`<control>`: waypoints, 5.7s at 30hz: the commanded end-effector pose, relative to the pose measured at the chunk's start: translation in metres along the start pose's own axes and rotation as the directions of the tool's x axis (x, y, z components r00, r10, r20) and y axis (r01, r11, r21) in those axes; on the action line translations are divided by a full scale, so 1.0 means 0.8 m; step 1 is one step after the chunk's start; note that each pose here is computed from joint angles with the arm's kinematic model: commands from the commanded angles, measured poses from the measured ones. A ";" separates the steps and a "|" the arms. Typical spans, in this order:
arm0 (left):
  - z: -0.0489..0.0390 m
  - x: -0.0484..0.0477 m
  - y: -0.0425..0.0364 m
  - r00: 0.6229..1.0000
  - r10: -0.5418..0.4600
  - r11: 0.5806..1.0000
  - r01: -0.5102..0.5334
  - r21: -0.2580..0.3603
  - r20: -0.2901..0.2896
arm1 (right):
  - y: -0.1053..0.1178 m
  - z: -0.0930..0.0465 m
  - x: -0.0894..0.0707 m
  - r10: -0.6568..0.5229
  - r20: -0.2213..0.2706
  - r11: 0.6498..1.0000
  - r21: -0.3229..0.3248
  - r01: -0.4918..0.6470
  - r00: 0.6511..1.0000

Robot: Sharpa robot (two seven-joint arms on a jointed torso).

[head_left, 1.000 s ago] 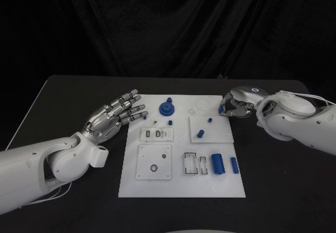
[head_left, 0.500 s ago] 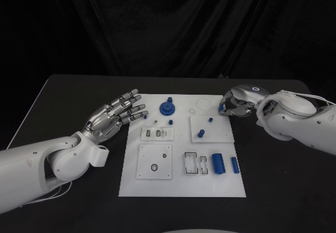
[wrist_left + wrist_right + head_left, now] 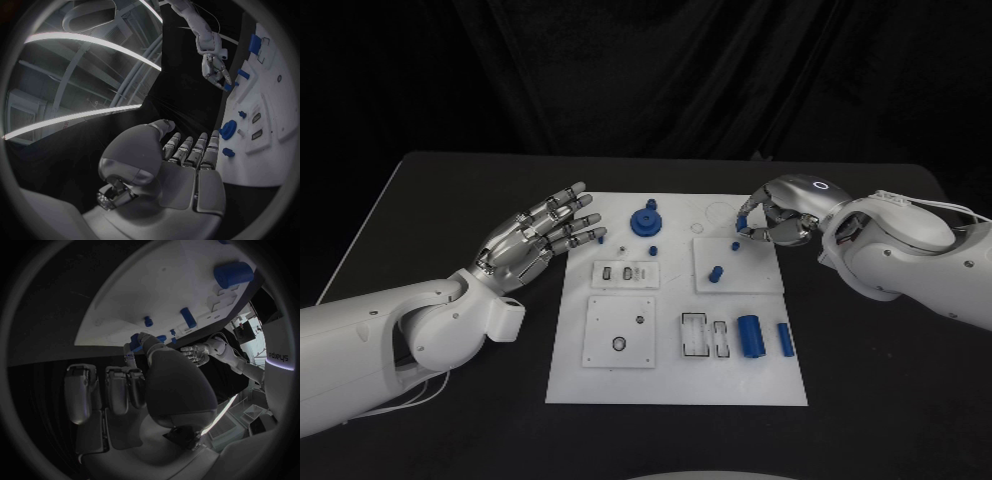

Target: Assemble the parts on the task board

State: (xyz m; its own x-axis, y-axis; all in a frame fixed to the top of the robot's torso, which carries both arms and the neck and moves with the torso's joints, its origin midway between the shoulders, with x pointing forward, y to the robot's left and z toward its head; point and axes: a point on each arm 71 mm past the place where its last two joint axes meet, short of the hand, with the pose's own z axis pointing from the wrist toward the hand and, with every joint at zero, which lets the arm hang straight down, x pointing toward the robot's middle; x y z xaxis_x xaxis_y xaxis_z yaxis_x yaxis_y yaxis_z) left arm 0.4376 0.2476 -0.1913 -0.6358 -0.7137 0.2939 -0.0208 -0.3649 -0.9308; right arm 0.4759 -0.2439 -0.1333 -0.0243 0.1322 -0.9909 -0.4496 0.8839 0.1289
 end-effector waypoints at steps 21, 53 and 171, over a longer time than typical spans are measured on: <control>-0.002 0.001 -0.0065 1.000 -0.010 0.997 0.011 0.073 -0.009 | 0.132 0.039 0.033 -0.011 -0.082 0.972 -0.236 -0.009 0.997; 0.000 0.002 -0.0046 1.000 -0.012 0.998 0.013 0.063 -0.013 | 0.166 0.055 0.057 -0.079 -0.098 0.958 -0.282 0.049 0.992; 0.104 0.033 0.0111 0.283 0.872 0.070 -0.879 -0.471 -0.400 | -0.051 -0.048 0.041 0.877 0.192 0.458 -0.057 -0.887 0.440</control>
State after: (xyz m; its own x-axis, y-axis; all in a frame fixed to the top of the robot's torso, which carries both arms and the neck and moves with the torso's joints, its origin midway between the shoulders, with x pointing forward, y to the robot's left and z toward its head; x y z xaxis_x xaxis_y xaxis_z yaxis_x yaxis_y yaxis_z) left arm 0.4832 0.1707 -0.1682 -0.5252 -0.4748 -0.7062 0.1989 0.7384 -0.6443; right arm 0.4594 -0.2873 -0.1733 -0.3232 0.8948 -0.3079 -0.2199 0.2454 0.9442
